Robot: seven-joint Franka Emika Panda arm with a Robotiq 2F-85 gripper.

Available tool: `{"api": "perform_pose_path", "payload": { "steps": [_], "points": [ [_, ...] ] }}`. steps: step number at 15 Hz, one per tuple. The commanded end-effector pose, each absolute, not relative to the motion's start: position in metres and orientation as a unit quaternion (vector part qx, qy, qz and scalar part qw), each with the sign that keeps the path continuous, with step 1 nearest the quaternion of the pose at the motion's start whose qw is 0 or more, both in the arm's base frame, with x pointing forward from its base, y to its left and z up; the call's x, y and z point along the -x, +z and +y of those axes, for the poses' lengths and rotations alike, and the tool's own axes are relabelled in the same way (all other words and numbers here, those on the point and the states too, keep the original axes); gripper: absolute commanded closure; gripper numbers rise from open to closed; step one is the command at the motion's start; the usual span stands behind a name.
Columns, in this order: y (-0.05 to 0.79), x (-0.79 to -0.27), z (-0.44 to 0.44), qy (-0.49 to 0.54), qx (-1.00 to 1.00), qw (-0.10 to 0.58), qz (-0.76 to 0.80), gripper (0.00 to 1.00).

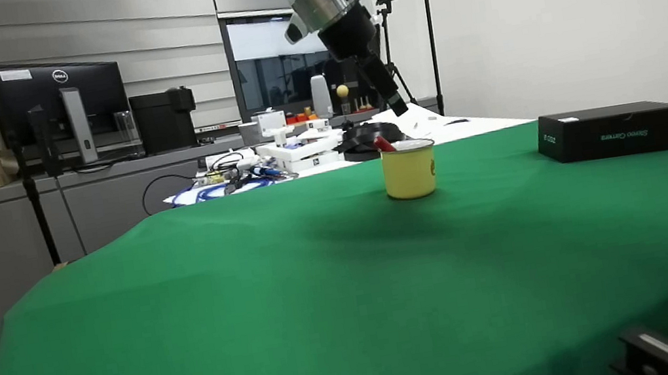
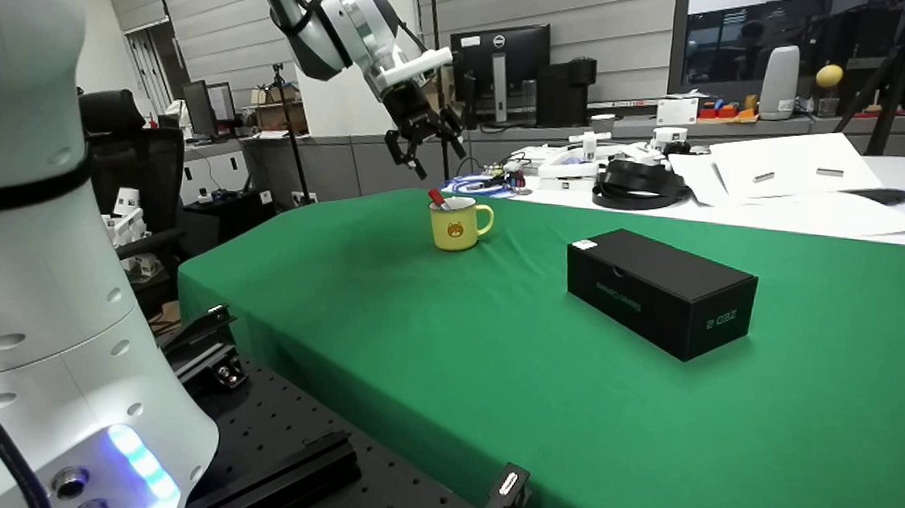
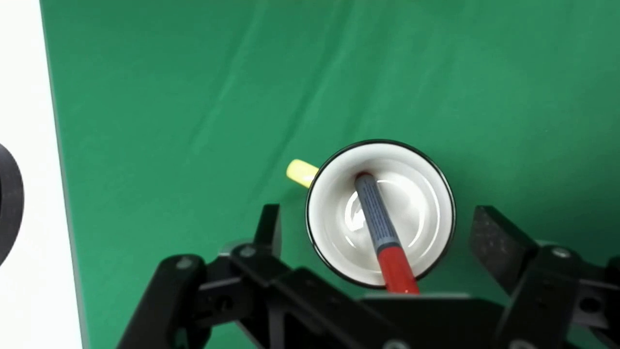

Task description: Take the red marker out of the yellow mug

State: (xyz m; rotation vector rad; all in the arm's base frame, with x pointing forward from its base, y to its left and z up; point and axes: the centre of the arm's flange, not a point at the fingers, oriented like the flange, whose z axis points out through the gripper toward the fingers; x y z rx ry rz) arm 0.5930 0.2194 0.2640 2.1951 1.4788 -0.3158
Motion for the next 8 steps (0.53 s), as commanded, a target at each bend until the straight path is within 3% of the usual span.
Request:
{"api": "perform_pose_path", "payload": {
  "steps": [1, 8],
  "points": [
    [0.254, -0.604, 0.229, -0.115, -0.796, 0.234, 0.546, 0.00],
    [0.232, -0.605, 0.235, -0.125, -0.793, 0.229, 0.550, 0.00]
  ]
}}
